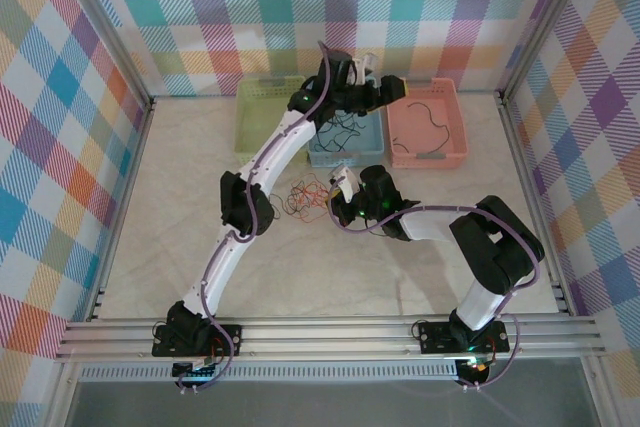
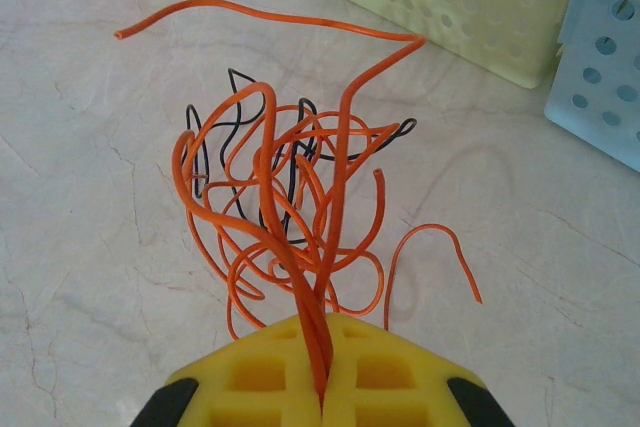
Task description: Untangle the cables
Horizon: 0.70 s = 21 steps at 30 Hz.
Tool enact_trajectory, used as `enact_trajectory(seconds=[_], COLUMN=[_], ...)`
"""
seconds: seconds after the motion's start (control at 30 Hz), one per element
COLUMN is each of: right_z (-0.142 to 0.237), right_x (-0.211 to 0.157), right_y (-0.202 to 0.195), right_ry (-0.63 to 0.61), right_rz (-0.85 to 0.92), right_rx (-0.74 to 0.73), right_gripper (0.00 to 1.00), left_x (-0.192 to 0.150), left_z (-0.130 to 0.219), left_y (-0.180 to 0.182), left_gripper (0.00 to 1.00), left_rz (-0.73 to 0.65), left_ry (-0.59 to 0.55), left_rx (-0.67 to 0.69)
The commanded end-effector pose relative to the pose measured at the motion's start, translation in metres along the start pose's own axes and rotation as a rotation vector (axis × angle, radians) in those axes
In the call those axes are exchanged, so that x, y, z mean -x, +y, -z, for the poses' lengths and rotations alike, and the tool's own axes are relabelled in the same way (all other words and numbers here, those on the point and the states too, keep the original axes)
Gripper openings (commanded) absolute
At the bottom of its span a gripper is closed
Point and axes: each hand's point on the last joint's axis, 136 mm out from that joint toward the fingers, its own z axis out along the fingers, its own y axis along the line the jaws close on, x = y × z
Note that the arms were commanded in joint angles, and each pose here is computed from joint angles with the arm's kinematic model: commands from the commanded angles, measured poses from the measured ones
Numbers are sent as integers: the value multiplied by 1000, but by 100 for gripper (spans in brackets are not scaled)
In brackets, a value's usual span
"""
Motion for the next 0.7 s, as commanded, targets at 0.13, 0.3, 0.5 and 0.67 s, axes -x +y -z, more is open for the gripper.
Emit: enact_trajectory(seconds=[0.13,0.3,0.5,0.67], right_z=[4,7,13,16], right_x=[18,23,30,31], right_y=[8,9,10,7], right_ry=[-53,-80,-128,-143], right_rz=[50,61,75,73], right_rx=[18,18,9,-15], right_gripper=[0,0,0,0], left_x=[27,-2,-57,-140], left_z=[103,168,277,300], left_y=[-83,-52,24,87], left_gripper=[90,86,82,81], left_rz=[-161,-144,69,216], left_ry=[-74,-101,-277,-184], left_rx=[100,333,463,599])
